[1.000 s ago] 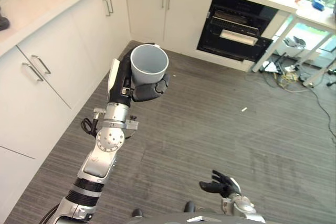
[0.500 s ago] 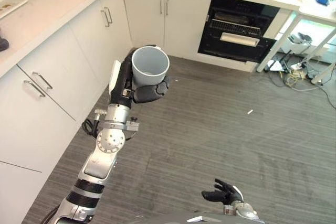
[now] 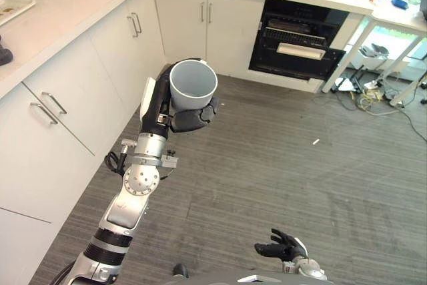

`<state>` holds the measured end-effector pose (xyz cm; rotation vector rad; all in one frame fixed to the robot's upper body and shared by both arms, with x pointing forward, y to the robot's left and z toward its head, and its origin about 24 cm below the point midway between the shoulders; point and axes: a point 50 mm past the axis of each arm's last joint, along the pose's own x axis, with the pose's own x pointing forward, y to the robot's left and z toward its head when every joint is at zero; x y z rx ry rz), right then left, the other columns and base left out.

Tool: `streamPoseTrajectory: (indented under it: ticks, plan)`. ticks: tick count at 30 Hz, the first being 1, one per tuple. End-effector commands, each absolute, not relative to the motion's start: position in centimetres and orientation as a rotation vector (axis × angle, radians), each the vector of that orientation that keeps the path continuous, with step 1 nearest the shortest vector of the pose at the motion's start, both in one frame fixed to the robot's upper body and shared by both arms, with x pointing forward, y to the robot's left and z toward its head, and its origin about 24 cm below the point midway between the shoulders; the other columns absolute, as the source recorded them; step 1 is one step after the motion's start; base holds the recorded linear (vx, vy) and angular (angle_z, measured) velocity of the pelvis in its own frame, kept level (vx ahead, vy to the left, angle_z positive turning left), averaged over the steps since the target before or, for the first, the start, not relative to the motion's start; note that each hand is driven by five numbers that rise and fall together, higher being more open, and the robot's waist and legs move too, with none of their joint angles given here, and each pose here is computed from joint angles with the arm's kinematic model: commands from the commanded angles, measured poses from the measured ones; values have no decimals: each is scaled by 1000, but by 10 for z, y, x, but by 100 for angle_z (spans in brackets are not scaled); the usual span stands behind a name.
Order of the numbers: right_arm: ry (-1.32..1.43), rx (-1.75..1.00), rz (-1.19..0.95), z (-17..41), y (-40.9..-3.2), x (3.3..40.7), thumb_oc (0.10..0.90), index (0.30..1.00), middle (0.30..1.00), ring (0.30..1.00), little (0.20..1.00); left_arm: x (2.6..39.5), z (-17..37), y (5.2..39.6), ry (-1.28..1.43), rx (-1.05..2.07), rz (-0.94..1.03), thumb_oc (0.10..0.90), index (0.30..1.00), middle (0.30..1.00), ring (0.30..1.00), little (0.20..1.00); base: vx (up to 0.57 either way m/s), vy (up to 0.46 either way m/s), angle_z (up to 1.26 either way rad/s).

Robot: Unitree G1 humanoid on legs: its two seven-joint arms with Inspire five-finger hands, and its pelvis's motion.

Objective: Place the dishes in the dishwasher.

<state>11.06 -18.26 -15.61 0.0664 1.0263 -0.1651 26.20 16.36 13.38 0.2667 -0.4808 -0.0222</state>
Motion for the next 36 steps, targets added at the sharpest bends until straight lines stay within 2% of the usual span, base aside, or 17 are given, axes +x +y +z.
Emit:
streamPoseTrajectory:
  ticks: [1,5,8,11,17,32,36]
  plan:
    - [1202,-204,-152,-161,-245,72,800,900,900,900,900,247,143,175,-587,168,-10,400,300,300,300,300,-25,-569,-1]
    - [1225,-205,-128,-162,-244,68,800,900,900,900,900,251,151,173,-636,205,19,400,300,300,300,300,9,-354,1]
    - [1275,-198,-130,-166,-238,52,800,900,900,900,900,253,150,172,-630,202,44,400,300,300,300,300,63,-84,2]
    - [1260,-105,-202,-168,-230,51,800,900,900,900,900,256,155,180,-653,253,110,400,300,300,300,300,58,-9,4]
    - [1257,-121,-142,-170,-217,52,800,900,900,900,900,258,153,186,-635,253,162,400,300,300,300,300,13,-36,-2]
    - [1201,-115,-195,-166,-225,68,800,900,900,900,900,255,152,186,-631,203,169,400,300,300,300,300,37,-72,3]
    - [1227,-131,-203,-166,-231,57,800,900,900,900,900,251,154,182,-648,192,144,400,300,300,300,300,142,-150,36]
